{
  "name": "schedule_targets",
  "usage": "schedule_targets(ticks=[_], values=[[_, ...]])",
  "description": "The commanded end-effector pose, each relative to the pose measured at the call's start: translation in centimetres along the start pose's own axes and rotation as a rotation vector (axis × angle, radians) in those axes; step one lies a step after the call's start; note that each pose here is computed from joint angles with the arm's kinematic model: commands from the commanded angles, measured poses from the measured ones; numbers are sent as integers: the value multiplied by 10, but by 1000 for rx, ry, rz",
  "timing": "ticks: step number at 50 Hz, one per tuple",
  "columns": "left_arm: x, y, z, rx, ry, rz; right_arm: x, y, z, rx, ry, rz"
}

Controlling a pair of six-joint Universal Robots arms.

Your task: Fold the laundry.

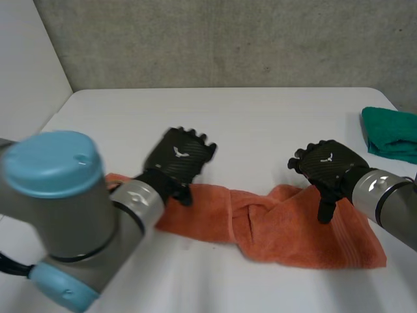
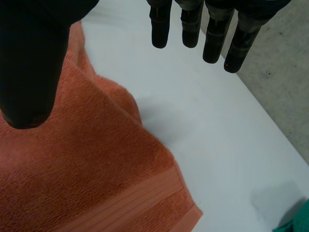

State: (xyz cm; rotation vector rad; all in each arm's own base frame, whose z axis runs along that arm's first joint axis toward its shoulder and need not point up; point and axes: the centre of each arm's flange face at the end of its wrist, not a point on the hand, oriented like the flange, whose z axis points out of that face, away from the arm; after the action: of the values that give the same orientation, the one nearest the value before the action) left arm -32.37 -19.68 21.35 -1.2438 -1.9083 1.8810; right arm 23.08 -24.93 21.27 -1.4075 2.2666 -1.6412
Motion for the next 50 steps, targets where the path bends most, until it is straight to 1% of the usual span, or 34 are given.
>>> schedule_targets(ticks=[1, 6, 19, 36, 39, 43, 46, 50], values=[[42, 22, 30, -41, 108, 4, -6, 13, 2, -20, -6, 10], [51, 35, 41, -61, 126, 9, -10, 23, 1, -41, -23, 25], [60, 49, 55, -70, 171, 11, -10, 41, 0, -72, -60, 73], [57, 50, 62, -71, 152, 22, -28, 54, -8, -116, -119, 101], [56, 48, 60, -70, 152, 21, -31, 55, -3, -95, -124, 125], [46, 27, 48, -36, 135, 18, -35, 58, 16, -48, -110, 249], [42, 16, 39, -19, 129, 12, -40, 58, 25, -36, -124, 296], [37, 7, 28, -2, 118, 11, -51, 63, 39, -53, -155, 296]])
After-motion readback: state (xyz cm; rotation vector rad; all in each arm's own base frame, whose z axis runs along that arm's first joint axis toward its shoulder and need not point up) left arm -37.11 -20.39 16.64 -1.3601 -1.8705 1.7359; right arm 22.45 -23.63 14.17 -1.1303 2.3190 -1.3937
